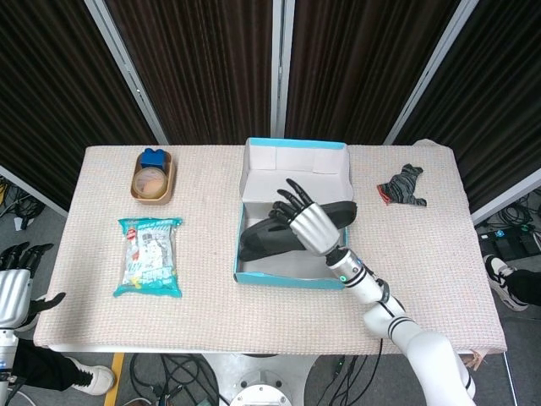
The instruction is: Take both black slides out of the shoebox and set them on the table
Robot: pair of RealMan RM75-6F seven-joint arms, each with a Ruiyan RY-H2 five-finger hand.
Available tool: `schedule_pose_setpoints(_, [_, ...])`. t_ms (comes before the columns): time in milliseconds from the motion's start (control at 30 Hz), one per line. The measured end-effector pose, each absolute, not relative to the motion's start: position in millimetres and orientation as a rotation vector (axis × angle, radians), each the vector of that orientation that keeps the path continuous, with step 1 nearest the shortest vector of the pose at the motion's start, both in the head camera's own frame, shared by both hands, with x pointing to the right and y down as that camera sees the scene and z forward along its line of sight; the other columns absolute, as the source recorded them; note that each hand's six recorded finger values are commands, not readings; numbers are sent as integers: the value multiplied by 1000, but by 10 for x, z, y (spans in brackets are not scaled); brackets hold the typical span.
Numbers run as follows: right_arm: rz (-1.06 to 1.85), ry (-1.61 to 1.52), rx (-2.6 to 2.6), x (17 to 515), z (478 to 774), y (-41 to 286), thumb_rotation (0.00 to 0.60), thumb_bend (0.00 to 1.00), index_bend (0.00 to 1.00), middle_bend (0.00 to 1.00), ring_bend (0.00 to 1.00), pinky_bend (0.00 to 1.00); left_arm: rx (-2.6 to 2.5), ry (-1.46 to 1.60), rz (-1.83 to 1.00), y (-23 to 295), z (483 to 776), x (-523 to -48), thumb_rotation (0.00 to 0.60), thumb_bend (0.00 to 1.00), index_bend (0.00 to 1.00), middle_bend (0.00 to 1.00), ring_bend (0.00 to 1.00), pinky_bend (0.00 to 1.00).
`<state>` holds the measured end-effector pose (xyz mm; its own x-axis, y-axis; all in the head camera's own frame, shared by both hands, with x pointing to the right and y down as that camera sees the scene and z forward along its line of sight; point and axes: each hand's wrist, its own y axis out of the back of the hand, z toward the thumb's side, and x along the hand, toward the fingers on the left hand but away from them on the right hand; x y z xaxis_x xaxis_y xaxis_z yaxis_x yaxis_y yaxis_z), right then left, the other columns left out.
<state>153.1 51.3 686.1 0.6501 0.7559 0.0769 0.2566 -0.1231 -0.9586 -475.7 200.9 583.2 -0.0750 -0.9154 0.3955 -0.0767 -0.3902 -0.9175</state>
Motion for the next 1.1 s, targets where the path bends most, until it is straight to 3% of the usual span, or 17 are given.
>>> schedule_pose_setpoints(233, [591, -961, -1627, 2268, 6608, 286, 600, 703, 581, 370, 184, 84, -1521, 1091, -1533, 1953, 5861, -4720, 600, 0, 173, 205, 106, 118])
schedule_pose_setpoints(467, [811, -1071, -1738, 3208, 6550, 423, 600, 701, 550, 348, 167, 84, -1530, 1084, -1517, 1907, 5862, -4675, 600, 0, 174, 205, 106, 118])
schedule_pose_setpoints(633, [1100, -1079, -1812, 3898, 6686, 642, 600, 689, 481, 302, 134, 78, -1533, 1074, -1510, 1898, 5865, -4660, 600, 0, 174, 205, 106, 118])
schedule_pose_setpoints(767, [1259, -1047, -1856, 4080, 6941, 780, 600, 645, 385, 238, 69, 25, -1535, 1075, -1502, 1930, 5850, -4647, 600, 0, 174, 205, 106, 118])
schedule_pose_setpoints(833, [1322, -1003, -1853, 4134, 7057, 819, 600, 518, 232, 156, 17, 2, -1529, 1074, -1510, 1952, 5837, -4667, 600, 0, 173, 205, 106, 118])
schedule_pose_setpoints(900, [1378, -947, -1847, 4163, 7157, 852, 600, 272, 57, 50, 0, 0, -1520, 1079, -1519, 1970, 5815, -4693, 600, 0, 173, 205, 106, 118])
schedule_pose_setpoints(967, [1442, -870, -1820, 4195, 7252, 880, 600, 47, 0, 1, 0, 0, -1513, 1084, -1522, 1979, 5793, -4708, 600, 0, 173, 205, 106, 118])
schedule_pose_setpoints(1100, [1501, -734, -1713, 4225, 7295, 880, 600, 0, 0, 0, 0, 0, -1514, 1079, -1524, 1980, 5789, -4705, 600, 0, 173, 205, 106, 118])
